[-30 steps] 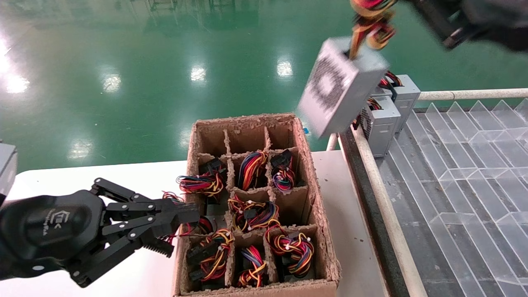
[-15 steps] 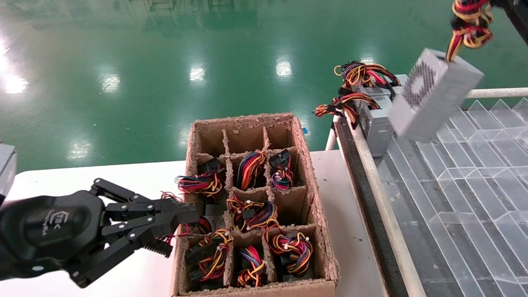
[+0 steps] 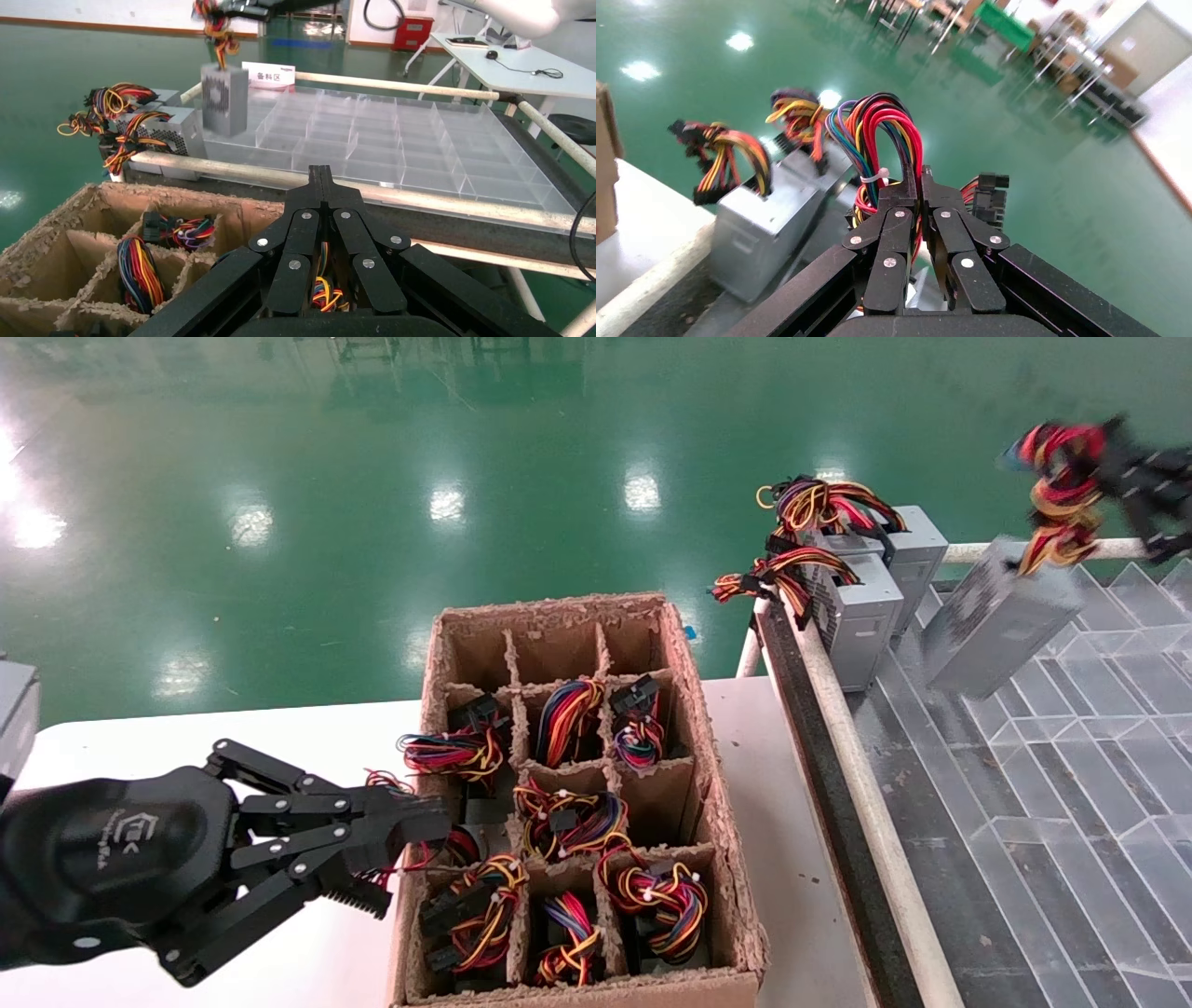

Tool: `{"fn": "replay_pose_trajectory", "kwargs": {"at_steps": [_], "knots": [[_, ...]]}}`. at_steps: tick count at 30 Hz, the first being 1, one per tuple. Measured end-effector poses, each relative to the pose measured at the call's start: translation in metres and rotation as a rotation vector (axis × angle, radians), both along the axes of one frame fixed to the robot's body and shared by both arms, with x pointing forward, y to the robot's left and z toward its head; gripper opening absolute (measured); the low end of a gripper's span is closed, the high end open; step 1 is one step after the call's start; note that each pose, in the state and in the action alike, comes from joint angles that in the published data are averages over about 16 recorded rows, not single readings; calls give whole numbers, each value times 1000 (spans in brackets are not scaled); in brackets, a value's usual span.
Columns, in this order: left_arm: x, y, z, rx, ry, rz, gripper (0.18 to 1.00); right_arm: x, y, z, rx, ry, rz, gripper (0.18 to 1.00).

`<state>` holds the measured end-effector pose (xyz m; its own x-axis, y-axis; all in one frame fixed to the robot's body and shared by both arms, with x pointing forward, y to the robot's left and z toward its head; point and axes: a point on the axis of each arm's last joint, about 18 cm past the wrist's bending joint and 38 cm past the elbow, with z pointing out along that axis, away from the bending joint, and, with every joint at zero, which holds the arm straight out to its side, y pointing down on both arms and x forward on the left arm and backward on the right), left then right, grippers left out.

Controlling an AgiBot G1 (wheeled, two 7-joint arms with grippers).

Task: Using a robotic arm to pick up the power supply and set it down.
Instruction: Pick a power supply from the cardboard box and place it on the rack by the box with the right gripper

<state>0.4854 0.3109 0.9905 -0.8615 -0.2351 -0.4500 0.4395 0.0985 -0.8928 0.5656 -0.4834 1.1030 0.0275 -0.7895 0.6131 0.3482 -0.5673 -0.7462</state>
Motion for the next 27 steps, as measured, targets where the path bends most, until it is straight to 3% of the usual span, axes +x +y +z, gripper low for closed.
{"fn": "replay_pose_trajectory", "kwargs": {"at_steps": [9,27], "knots": [[0,0,0,0,0,0,191,25,-1,-7,27,15,-11,192],[0,0,0,0,0,0,191,43,-8,-9,52,17,-33,191]]}}
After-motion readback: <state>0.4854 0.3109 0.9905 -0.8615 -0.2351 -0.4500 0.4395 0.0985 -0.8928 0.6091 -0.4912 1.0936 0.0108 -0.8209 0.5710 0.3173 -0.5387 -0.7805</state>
